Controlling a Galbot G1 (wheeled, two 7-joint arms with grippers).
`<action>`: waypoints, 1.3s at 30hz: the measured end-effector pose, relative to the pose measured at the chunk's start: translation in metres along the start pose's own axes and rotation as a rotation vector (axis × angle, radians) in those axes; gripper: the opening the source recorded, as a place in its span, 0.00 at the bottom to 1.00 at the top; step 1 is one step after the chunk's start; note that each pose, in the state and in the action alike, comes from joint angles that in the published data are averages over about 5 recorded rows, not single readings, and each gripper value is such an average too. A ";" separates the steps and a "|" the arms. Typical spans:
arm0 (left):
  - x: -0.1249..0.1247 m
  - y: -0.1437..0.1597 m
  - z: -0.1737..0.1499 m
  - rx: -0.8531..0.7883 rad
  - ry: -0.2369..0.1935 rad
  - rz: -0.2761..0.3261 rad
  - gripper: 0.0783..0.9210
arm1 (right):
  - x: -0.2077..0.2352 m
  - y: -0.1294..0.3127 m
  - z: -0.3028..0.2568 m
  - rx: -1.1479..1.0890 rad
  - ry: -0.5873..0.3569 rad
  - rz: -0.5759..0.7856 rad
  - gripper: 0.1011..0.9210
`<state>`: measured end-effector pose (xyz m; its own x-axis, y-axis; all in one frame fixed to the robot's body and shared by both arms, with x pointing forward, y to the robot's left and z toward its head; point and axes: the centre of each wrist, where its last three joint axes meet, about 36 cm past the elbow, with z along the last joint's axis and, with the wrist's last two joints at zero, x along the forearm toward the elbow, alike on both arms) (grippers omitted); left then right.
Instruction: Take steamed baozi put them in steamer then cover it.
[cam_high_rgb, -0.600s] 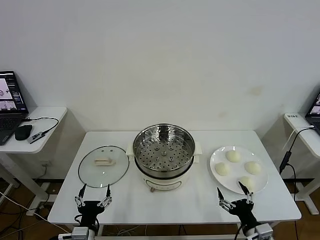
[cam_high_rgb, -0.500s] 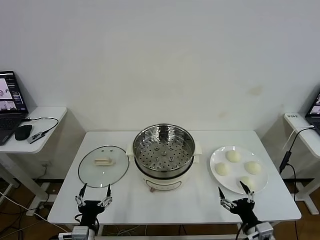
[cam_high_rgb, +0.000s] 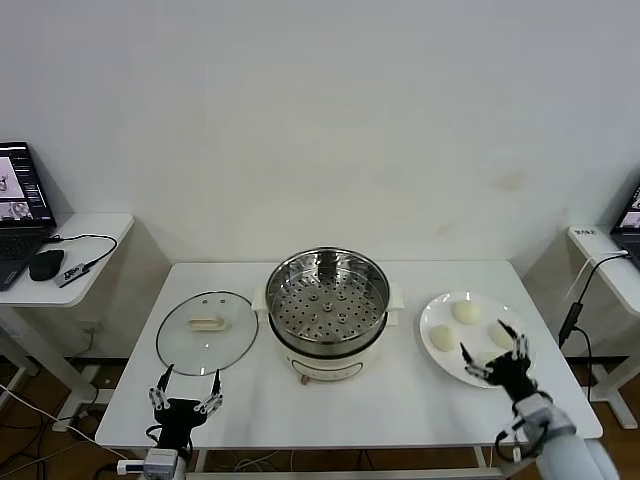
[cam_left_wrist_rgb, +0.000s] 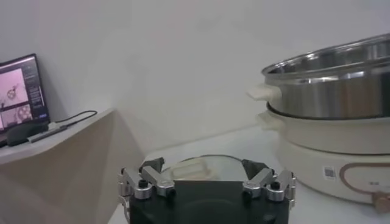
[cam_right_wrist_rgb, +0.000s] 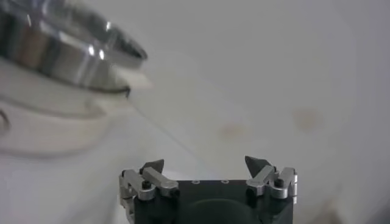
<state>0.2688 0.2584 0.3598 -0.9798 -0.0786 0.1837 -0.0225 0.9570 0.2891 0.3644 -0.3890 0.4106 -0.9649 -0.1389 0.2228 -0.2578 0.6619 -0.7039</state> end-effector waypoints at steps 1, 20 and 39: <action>0.000 0.000 0.000 -0.003 0.002 -0.001 0.88 | -0.007 -0.008 0.001 0.046 0.006 -0.014 0.88; -0.006 0.012 0.008 -0.043 0.024 -0.011 0.88 | -0.165 -0.144 -0.012 0.579 0.169 -0.462 0.88; -0.004 0.019 0.013 -0.060 0.046 -0.017 0.88 | -0.283 -0.178 -0.018 0.638 0.398 -0.847 0.88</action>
<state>0.2695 0.2801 0.3523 -0.9692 -0.1091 0.2207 -0.0262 0.9371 0.3481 0.6844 -0.4542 0.4849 -0.4127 -0.0442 0.9098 -0.9088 -0.0466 -0.4145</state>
